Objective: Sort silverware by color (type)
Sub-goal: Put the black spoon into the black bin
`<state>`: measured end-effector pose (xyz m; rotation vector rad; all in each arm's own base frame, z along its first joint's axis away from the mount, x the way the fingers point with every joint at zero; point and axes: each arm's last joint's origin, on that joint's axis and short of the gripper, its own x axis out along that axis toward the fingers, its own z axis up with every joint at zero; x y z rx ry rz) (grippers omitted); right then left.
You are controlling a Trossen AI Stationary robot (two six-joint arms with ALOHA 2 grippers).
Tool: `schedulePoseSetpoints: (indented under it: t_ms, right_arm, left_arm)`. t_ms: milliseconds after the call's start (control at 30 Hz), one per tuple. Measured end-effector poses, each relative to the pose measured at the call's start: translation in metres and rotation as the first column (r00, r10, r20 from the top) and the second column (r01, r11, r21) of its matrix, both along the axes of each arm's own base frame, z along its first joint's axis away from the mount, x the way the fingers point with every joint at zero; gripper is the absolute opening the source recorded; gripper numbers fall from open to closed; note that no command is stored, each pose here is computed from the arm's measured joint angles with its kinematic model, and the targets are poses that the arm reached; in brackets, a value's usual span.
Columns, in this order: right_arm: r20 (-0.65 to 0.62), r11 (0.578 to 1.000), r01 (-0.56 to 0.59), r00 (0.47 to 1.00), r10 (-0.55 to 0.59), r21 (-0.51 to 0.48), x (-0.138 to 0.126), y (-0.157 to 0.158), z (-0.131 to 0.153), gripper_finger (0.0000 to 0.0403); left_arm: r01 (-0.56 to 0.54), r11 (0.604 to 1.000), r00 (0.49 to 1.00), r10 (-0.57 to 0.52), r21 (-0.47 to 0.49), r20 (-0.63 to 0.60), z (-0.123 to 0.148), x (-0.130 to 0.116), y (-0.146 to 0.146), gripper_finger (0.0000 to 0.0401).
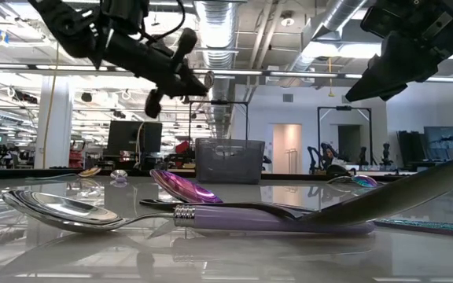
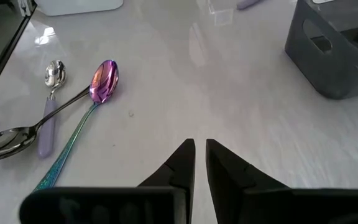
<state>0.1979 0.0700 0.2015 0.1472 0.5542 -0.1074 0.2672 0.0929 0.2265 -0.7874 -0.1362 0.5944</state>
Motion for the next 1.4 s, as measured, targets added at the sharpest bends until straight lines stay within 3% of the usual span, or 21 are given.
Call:
schedulePoseSetpoints:
  t_ms: [133, 333, 767, 1000, 1400]
  right_arm:
    - [0.0, 1.0, 0.0, 1.0, 0.0, 0.0, 0.0, 0.0, 0.0, 0.0066]
    - [-0.001, 1.0, -0.008, 1.0, 0.008, -0.012, 0.0, 0.0, 0.0, 0.0066]
    - [-0.002, 1.0, -0.014, 1.0, 0.014, -0.021, 0.0, 0.0, 0.0, 0.0066]
    - [-0.003, 0.999, -0.018, 1.0, 0.018, -0.029, 0.0, 0.0, 0.0, 0.0066]
    - [-0.003, 0.999, -0.026, 1.0, 0.026, -0.043, 0.0, 0.0, 0.0, 0.0066]
  left_arm:
    - [-0.049, 0.999, 0.996, 0.049, -0.004, 0.067, -0.004, 0.006, 0.005, 0.0004]
    - [-0.162, 0.984, 0.985, 0.166, -0.069, 0.053, -0.02, 0.014, 0.011, 0.0004]
    - [-0.221, 0.97, 0.974, 0.224, -0.101, 0.023, -0.035, 0.055, 0.031, 0.0004]
    - [-0.313, 0.938, 0.95, 0.308, -0.152, -0.052, -0.047, 0.054, 0.032, 0.0004]
    - [-0.302, 0.941, 0.953, 0.295, -0.155, -0.066, -0.048, 0.057, 0.02, 0.0004]
